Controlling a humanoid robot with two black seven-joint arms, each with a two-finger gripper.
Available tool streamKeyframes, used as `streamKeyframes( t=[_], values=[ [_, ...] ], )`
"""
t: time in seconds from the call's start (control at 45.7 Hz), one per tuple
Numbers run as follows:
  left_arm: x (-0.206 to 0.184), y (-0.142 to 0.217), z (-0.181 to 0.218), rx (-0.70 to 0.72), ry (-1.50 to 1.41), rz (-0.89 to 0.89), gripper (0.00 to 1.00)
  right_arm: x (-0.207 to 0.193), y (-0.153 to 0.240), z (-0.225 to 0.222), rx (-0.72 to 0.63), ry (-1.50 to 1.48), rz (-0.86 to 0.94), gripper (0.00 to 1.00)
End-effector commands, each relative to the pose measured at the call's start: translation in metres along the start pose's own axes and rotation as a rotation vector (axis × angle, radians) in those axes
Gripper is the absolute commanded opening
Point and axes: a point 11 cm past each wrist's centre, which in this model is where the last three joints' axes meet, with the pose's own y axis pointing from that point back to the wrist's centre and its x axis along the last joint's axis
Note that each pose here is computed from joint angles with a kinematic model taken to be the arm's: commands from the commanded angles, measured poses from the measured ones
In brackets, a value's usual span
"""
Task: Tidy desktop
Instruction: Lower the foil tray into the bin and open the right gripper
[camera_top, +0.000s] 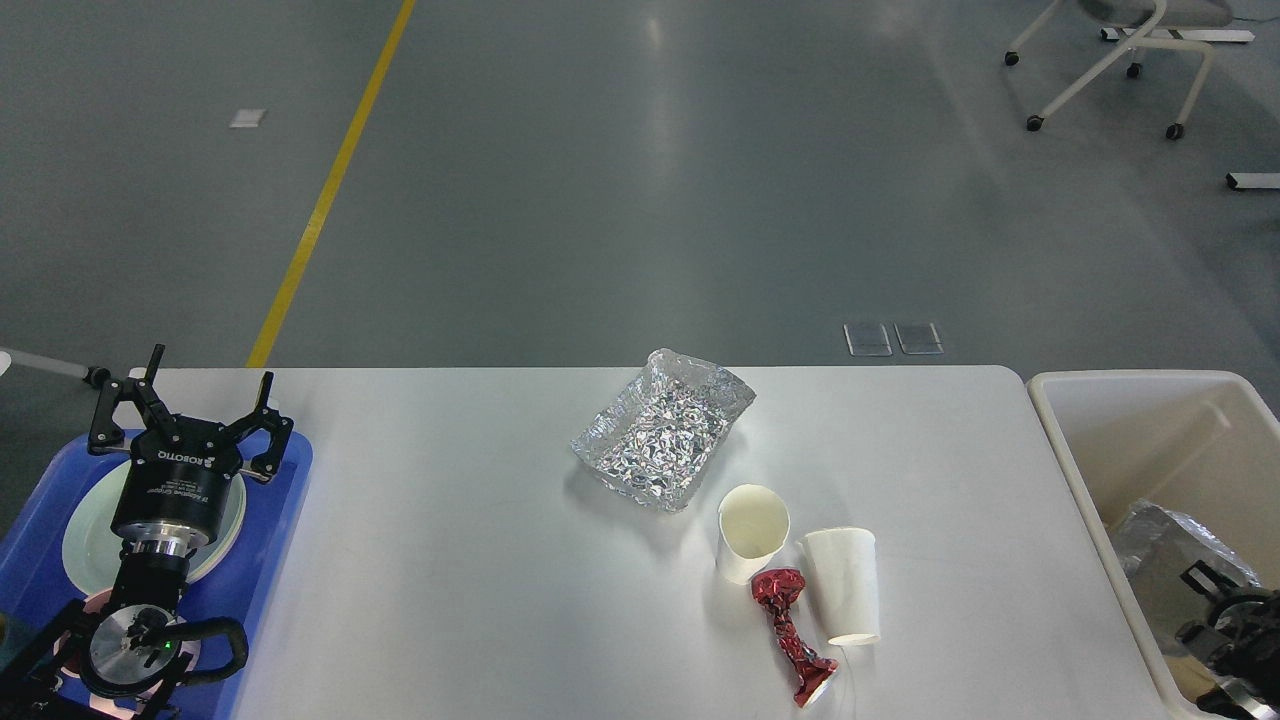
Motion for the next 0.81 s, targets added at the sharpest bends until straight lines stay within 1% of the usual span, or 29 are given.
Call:
streamKeyframes(
  t=[0.0, 0.066, 0.088, 0.35, 0.46, 0.569, 0.635, 0.788],
  values=[
    [0.000, 0.000, 0.000, 0.000, 0.000, 0.000, 0.96, 0.004, 0.000, 0.000, 0.001, -0.003, 0.030, 0.68],
    [0.000, 0.000, 0.000, 0.000, 0.000, 0.000, 0.96, 0.007, 0.000, 0.000, 0.002, -0.007, 0.055, 0.97],
    [0.000, 0.000, 0.000, 0.000, 0.000, 0.000, 0.96, 0.007, 0.000, 0.000, 0.001, -0.009, 0.056, 1.00],
    [0.000, 0.000, 0.000, 0.000, 0.000, 0.000, 0.96, 0.014, 0.000, -0.003, 0.011, -0.014, 0.057, 1.00],
    [0.000, 0.000, 0.000, 0.000, 0.000, 0.000, 0.96, 0.021, 0.001, -0.015, 0.033, -0.010, 0.061, 1.00],
    [0.000, 0.000, 0.000, 0.000, 0.000, 0.000, 0.96, 0.023, 0.004, -0.027, 0.054, 0.005, 0.002, 1.00],
    [0.000, 0.000, 0.000, 0.000, 0.000, 0.000, 0.96, 0.039, 0.008, -0.040, 0.082, 0.036, -0.034, 1.00],
    [0.000, 0.000, 0.000, 0.002, 0.000, 0.000, 0.96, 0.071, 0.022, -0.071, 0.152, 0.217, -0.066, 1.00]
  ],
)
